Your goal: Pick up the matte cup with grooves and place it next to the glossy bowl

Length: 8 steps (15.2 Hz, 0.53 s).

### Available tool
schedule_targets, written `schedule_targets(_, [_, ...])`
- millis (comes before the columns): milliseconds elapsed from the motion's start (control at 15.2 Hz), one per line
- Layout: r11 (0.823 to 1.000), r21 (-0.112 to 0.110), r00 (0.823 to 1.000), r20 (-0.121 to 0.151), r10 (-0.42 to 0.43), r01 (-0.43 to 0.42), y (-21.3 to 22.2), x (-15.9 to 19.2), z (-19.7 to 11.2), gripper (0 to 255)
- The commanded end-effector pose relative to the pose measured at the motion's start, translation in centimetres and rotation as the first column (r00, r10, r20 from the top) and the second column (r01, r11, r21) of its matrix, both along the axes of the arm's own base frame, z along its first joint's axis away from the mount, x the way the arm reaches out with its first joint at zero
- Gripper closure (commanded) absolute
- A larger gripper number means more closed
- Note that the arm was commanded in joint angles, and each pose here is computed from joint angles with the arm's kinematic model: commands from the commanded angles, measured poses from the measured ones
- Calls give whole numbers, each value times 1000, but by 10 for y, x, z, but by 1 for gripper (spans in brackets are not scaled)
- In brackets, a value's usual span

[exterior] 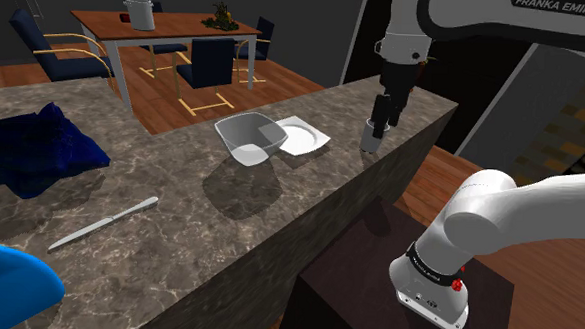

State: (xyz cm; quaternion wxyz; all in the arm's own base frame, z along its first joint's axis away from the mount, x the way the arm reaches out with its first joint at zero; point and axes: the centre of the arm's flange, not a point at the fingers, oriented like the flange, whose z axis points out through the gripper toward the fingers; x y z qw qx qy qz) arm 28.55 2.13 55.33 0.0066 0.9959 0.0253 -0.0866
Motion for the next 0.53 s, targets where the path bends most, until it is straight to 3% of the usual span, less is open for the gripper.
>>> schedule_targets(0, [1000, 0, 1000, 0, 0, 0, 0, 0, 0, 0])
schedule_targets(462, [1000, -23, 1000, 24, 9, -8, -73, 26, -41, 0])
